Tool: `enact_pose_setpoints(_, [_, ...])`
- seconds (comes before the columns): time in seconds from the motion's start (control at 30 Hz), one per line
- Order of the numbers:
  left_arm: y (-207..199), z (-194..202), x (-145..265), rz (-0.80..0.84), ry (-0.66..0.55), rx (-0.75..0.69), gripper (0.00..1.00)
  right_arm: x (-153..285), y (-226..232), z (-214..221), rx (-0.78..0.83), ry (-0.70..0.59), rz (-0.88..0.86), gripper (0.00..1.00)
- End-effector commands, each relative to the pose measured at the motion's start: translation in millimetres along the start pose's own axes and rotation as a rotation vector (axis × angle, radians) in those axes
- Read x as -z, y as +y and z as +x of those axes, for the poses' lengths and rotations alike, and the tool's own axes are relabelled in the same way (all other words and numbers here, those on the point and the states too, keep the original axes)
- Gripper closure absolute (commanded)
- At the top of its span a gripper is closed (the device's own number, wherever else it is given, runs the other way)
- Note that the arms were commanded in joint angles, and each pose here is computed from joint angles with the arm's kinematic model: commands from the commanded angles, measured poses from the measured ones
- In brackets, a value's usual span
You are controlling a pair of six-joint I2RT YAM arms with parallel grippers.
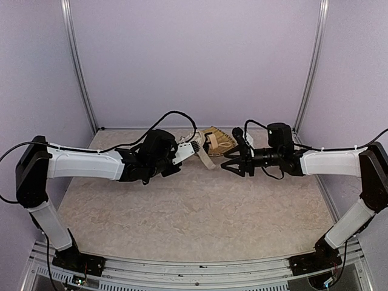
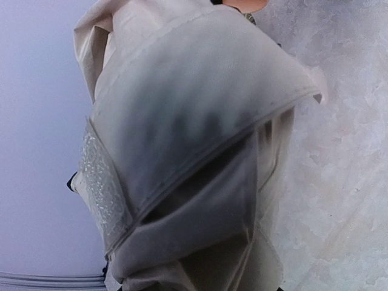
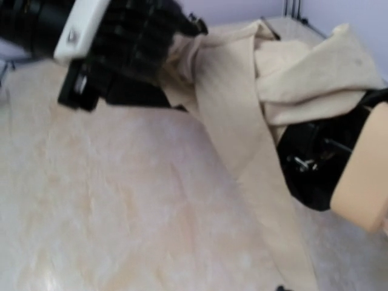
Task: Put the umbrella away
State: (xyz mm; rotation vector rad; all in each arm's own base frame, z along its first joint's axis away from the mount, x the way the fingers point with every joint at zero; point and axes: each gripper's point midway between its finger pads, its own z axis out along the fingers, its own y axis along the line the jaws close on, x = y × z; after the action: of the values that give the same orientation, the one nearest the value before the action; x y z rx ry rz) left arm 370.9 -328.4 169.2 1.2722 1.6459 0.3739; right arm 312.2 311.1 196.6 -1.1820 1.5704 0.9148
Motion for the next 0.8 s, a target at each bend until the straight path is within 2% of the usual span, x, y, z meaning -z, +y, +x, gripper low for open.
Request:
enact_pose_setpoints(0.0, [41, -27, 18, -0.139, -0.062, 0.011, 1.00, -2, 5, -10, -0.074, -0.105, -0.013, 0.44])
enact_pose_setpoints(0.23, [48, -51, 32, -0.123, -0.132, -0.008, 1.00, -14, 1, 2, -0.030, -0.102, -0.043, 0.42])
enact_pose_setpoints(0.47, [62, -76, 58, -0.134, -0.214, -0.021, 1.00, -3, 9, -3, -0.039, -0.219, -0.159, 0.41])
enact_pose_setpoints(0.77, [67, -105, 87, -0.110, -0.330, -0.034, 1.00, -15, 11, -5, -0.079, -0.226, -0.268, 0.40])
